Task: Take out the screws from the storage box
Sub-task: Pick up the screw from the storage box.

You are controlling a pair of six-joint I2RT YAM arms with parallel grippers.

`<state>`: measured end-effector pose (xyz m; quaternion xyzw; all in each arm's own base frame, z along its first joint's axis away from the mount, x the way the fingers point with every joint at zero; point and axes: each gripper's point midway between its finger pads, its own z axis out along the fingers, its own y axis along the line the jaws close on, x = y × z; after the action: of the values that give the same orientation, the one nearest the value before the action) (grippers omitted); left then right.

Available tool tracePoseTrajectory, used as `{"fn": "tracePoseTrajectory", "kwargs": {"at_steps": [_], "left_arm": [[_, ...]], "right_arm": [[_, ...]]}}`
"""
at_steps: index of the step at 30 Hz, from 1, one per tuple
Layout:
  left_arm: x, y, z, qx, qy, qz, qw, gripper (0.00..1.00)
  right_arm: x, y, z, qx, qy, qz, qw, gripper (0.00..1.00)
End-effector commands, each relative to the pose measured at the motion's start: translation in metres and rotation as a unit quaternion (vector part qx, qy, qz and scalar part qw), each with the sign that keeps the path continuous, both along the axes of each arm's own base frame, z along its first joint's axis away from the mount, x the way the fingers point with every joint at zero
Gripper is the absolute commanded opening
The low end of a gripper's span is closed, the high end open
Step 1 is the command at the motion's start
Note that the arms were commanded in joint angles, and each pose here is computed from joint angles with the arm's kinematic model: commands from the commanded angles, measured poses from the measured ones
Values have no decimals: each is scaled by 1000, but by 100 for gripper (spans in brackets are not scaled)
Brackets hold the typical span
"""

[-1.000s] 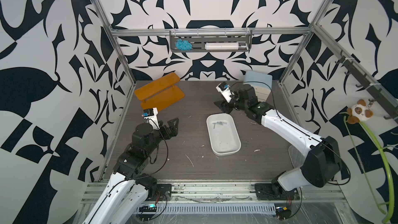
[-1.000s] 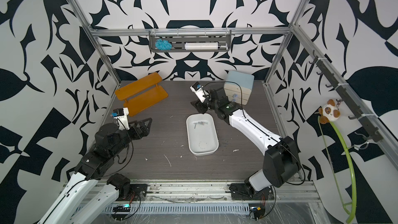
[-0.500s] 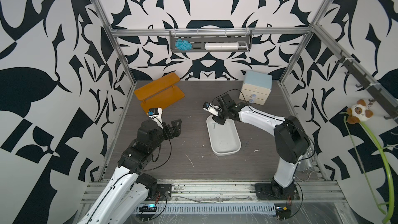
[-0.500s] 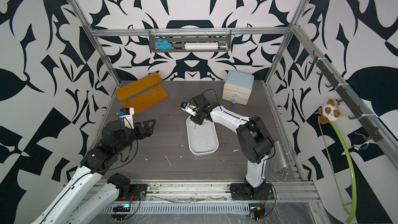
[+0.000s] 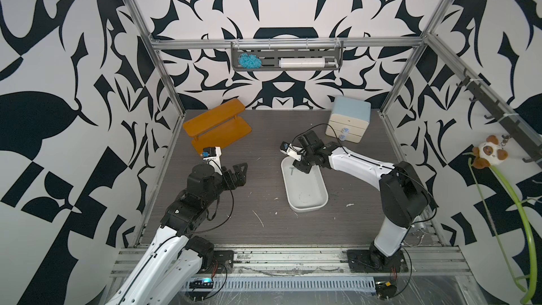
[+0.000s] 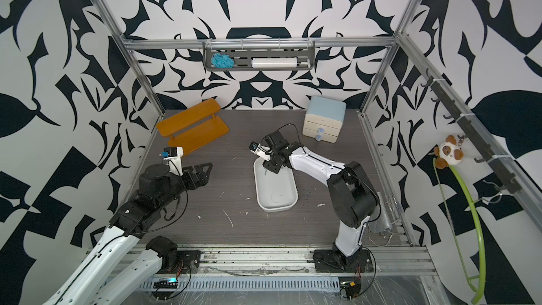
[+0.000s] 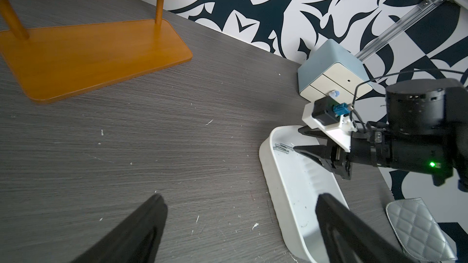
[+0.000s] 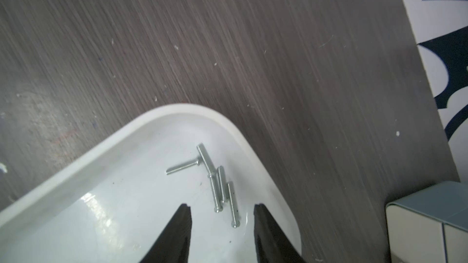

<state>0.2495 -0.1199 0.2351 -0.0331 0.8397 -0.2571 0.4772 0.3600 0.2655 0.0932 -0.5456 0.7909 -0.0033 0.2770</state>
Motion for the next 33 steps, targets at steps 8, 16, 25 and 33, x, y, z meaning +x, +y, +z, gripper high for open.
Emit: {"fn": "tracePoseTrajectory", "kwargs": {"at_steps": [8,16,25,33], "left_arm": [[1,-2,-4,0,1,-6,1000,99],[0,-3,-3,-3,1,-9,1000,99],[0,-3,-2,-3,-2,-7,1000,99],[0,-2,-3,-2,0,-8,1000,99]], "right_arm": [[0,-13,-20,-35,21,-15,999,47],[7,-18,-31,-34,45,-37,998,46],[12,-16,-36,-14,71,-46,996,36],[7,-17,-48,-21,104,-52,993,30]]}}
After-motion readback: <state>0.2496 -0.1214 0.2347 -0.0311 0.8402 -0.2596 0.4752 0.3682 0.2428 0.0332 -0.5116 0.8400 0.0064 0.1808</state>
